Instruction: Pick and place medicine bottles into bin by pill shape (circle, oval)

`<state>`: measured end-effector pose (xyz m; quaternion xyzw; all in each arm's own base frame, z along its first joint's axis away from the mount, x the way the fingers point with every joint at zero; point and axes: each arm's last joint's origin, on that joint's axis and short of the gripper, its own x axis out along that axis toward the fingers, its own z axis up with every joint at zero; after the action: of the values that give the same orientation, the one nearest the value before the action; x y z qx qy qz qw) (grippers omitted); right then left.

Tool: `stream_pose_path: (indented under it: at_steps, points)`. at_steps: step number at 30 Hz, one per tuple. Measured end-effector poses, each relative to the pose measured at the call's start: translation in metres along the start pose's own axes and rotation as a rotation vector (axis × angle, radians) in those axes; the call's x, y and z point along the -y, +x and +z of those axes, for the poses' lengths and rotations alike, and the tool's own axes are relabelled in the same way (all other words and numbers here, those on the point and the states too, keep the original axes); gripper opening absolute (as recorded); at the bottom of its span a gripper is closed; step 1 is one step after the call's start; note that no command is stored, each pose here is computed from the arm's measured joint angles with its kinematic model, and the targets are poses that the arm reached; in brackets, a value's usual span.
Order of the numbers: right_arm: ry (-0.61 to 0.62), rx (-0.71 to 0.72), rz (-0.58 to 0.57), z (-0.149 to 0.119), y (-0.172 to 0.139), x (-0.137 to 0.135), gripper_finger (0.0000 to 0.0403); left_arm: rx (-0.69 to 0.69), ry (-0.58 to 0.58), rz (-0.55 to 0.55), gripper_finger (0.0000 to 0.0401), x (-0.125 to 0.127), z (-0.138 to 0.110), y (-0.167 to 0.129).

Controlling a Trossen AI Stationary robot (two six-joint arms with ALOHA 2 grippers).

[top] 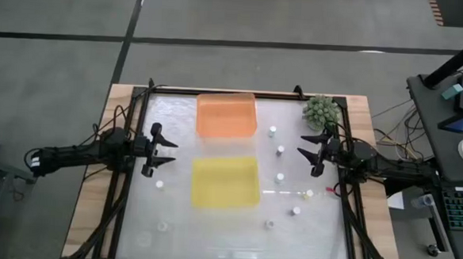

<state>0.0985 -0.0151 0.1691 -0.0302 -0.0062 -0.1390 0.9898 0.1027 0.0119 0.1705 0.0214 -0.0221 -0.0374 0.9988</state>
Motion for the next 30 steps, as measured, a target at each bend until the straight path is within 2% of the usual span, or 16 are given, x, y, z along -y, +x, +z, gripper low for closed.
stream_pose_path:
  at_steps: [30]
  points:
    - [0.018,0.008,0.0,0.0008,0.0,0.0,0.0219,0.0,0.0,-0.004,0.0198,0.0001,0.0,0.0]
